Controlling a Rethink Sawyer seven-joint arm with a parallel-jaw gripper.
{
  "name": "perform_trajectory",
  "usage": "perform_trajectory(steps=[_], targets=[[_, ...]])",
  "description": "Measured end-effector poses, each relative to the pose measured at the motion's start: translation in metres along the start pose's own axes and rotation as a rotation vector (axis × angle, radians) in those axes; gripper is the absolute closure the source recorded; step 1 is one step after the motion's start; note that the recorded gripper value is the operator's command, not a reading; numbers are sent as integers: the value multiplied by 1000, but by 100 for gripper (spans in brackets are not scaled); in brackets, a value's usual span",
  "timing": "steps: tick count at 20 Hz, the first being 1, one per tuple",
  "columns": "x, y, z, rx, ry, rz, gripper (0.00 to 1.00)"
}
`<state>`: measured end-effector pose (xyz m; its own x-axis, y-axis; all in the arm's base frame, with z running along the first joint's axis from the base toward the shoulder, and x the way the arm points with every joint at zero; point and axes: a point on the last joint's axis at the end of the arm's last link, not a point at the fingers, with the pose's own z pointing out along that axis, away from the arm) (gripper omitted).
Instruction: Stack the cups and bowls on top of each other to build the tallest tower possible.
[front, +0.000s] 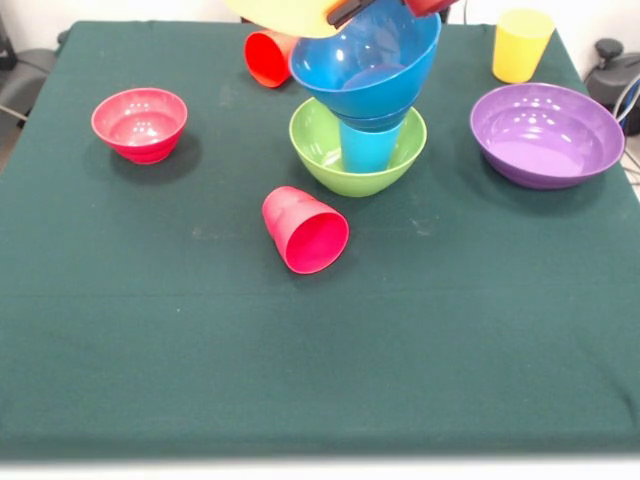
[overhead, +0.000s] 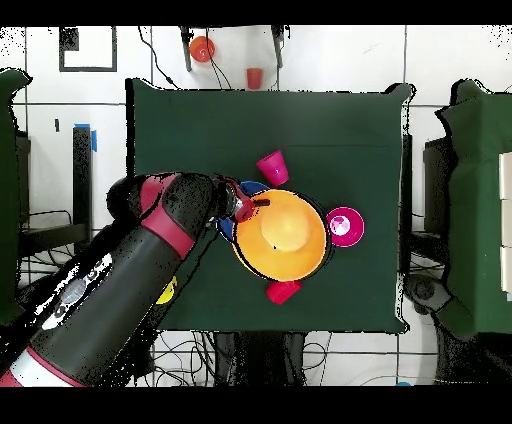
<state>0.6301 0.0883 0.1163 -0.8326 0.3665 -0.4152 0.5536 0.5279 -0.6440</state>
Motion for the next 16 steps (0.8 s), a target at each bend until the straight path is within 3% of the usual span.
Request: perform_trajectory(steps=[4, 16], targets=[[2, 3, -2, -10, 12, 3, 100], [2, 15, -16, -88, 57, 35, 100]])
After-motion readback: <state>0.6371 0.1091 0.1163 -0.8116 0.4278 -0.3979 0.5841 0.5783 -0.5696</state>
